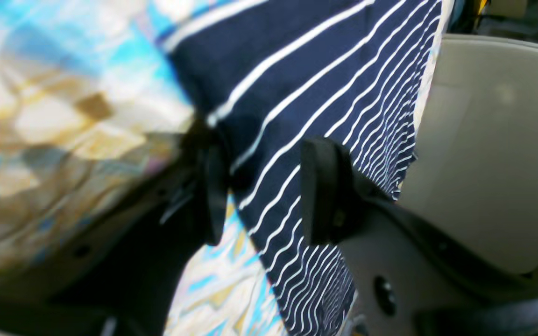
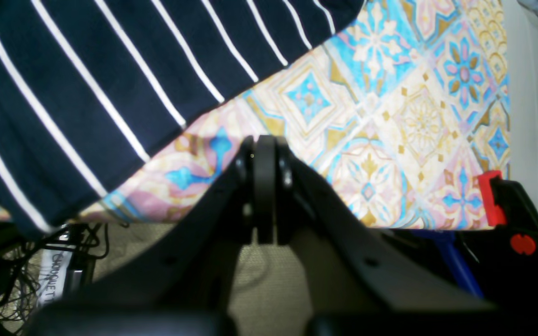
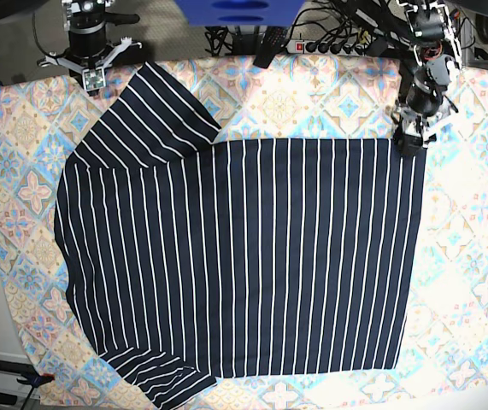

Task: Fold the T-shirt properly
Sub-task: 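Lower the right gripper onto the sleeve shoulder and pinch the fabric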

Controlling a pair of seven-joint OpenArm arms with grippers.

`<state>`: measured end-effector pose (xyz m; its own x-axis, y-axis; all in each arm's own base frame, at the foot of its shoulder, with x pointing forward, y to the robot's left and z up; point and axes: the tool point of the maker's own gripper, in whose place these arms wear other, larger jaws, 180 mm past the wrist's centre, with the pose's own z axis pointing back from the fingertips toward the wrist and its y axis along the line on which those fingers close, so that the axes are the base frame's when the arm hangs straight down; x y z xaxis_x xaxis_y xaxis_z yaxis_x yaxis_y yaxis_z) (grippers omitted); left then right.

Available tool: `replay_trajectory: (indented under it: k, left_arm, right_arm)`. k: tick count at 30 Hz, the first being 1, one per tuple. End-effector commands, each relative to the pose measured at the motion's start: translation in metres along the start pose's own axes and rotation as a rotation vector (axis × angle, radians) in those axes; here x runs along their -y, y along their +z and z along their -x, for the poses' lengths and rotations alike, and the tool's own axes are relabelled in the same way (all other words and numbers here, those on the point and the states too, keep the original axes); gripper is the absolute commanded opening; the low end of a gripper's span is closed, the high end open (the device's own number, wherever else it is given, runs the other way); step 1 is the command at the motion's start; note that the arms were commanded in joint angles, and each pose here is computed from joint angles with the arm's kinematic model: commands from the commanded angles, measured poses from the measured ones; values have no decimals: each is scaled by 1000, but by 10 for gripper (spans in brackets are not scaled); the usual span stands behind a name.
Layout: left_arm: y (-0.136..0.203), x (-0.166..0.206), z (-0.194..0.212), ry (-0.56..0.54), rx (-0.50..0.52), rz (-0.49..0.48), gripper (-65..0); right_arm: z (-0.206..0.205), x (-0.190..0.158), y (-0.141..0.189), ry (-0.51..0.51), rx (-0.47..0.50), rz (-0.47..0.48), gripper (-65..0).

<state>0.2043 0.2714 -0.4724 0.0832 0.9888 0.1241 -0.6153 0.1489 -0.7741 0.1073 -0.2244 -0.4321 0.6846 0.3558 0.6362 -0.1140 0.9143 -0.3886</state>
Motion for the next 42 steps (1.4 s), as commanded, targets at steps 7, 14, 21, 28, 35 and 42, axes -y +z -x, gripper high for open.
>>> replay_trajectory:
  k: [7, 14, 21, 28, 35, 42]
  left_arm:
    - [-1, 2, -3, -5, 0, -7, -406]
    - [-7, 14, -4, -11, -9, 19, -421]
    - [-8, 20, 13, -12, -110, 33, -601]
    - [-3, 10, 13, -17, -113, 12, -650]
    - [8, 34, 6, -78, -103, 67, -650]
    - [9, 32, 6, -84, -103, 61, -650]
  right_arm:
    - [-5, 6, 3, 8, 25, 13, -650]
    - [-6, 5, 3, 8, 25, 12, -650]
    - [-10, 6, 3, 7, 36, 14, -650]
    - [-35, 12, 6, -63, 85, 22, -599]
    - [-45, -1, -14, -423, -22, -74, -484]
    - [-60, -21, -26, -657, -82, -206, -447]
